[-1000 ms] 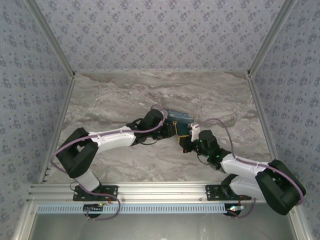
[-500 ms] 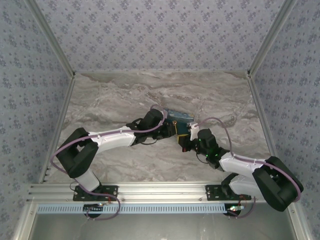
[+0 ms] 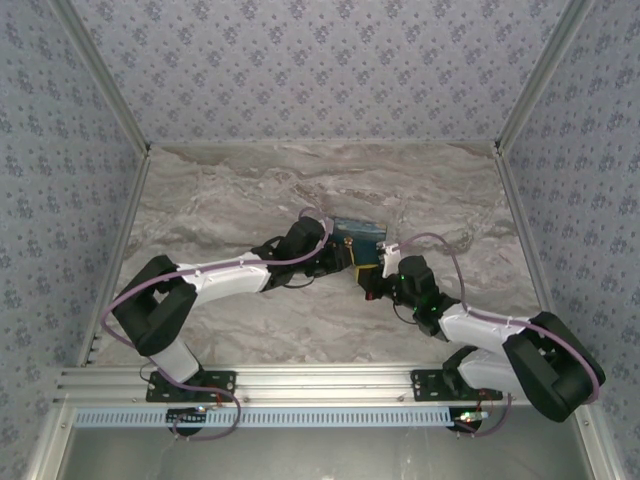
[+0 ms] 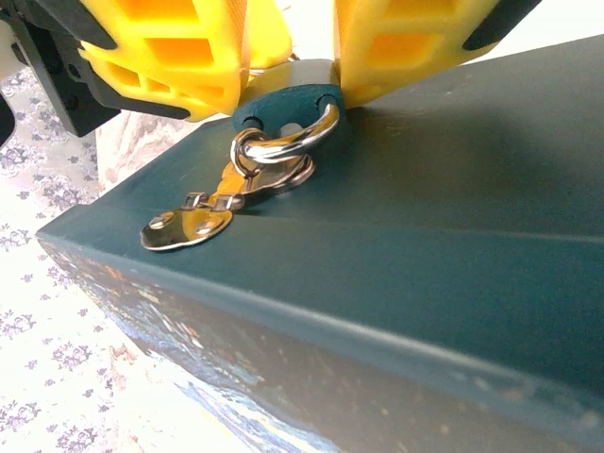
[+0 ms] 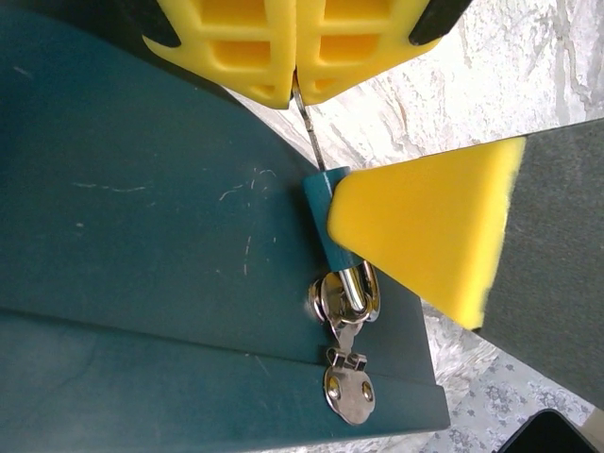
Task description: Unlock a padlock with a key
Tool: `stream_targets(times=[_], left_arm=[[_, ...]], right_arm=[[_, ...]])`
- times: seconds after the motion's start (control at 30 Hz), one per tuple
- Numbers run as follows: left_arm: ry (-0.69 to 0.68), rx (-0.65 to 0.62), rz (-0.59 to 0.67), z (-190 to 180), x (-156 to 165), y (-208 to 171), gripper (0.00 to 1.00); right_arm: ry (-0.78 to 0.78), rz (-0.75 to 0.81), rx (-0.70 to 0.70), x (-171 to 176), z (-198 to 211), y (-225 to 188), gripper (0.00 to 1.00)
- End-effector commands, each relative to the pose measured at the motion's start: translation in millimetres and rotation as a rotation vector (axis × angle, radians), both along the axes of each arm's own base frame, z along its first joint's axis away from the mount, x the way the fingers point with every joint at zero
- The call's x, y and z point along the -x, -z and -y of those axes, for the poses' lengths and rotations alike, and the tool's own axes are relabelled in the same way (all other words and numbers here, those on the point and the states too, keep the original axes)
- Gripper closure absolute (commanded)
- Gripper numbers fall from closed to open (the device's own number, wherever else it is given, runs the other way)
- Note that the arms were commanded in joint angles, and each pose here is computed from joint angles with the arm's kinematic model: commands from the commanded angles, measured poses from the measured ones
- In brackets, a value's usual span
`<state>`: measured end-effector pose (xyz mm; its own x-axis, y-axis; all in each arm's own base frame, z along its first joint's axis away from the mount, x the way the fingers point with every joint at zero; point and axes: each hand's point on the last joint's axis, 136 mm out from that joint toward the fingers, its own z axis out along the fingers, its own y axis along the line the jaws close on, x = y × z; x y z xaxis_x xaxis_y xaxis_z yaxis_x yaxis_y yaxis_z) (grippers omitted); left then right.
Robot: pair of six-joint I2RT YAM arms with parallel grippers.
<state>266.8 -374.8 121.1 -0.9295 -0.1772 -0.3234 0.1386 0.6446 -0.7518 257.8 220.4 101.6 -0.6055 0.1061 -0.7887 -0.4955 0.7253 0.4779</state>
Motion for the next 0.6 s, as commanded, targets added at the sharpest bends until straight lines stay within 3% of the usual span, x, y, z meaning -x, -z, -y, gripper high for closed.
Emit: stream_targets(times=[0.0,0.57], left_arm=[[0.044,0.062,0.012,9.1,8.0,-15.9,0.77],[0.022,0.044,0.023,-2.8,5.9,-17.7,0.76]], right_arm=[[-0.007,0.089,-0.072,-10.5,-7.3,-28.6,1.0],[0.002,0.057,-0.048,-17.7,-1.8,-11.9,1.0]])
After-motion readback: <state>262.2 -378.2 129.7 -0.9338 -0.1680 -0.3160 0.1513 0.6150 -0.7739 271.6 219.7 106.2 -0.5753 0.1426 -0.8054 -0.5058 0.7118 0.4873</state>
